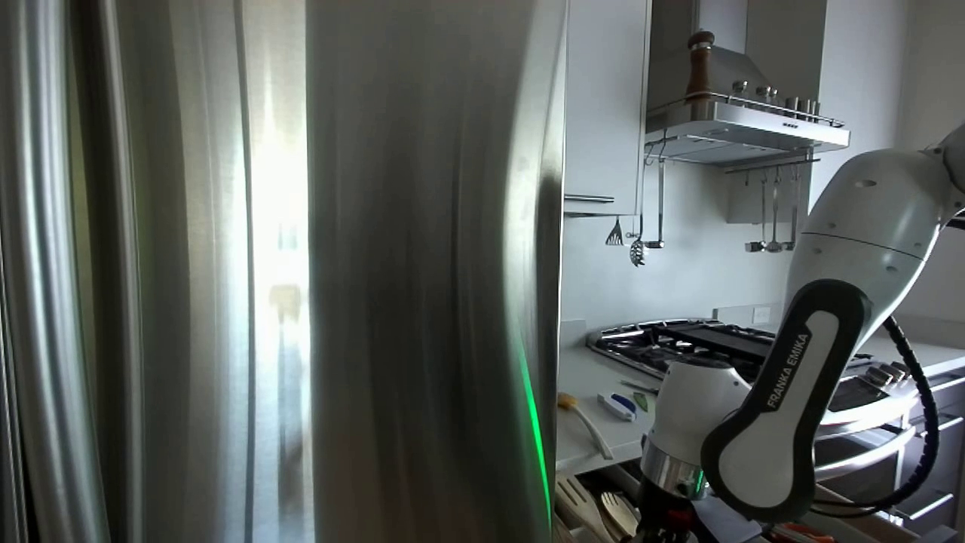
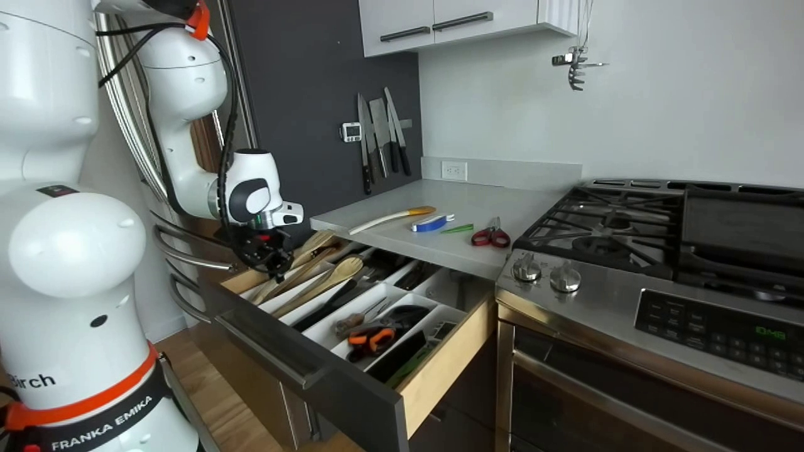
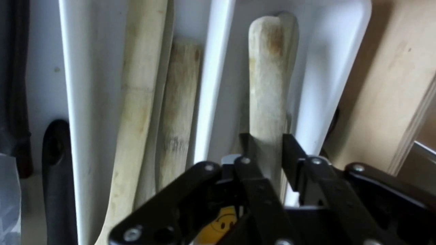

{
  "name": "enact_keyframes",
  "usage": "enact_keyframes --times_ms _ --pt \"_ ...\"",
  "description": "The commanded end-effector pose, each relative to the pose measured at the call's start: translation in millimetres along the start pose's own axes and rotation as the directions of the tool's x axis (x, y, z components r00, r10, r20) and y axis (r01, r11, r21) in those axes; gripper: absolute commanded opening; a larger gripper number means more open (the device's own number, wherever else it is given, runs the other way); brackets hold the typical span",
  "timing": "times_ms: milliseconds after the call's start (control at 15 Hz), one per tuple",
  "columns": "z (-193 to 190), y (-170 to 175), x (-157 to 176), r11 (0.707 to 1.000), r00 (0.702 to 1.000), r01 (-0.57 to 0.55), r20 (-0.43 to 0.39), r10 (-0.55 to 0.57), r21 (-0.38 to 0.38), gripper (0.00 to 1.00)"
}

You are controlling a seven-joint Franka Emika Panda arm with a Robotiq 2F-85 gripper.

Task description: Put the wooden spoon in the drawer

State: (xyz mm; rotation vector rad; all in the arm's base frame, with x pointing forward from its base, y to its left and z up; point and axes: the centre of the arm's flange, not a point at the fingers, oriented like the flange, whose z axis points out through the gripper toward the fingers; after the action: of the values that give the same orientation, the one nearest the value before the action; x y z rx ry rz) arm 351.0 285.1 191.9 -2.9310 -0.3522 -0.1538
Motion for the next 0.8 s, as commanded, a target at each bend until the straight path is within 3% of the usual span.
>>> enact_keyframes --times_ms 0,333,733 --pt "2.2 10.4 -10.8 0.999 0.997 -0.036 0.069 0.035 0.013 0.06" --pt "7.7 20.9 -4.1 0.999 0.991 -0.048 0.129 0.045 0.024 0.06" --pt "8.3 19.2 21.8 0.999 0.984 0.026 0.177 -0.03 0.024 0.06"
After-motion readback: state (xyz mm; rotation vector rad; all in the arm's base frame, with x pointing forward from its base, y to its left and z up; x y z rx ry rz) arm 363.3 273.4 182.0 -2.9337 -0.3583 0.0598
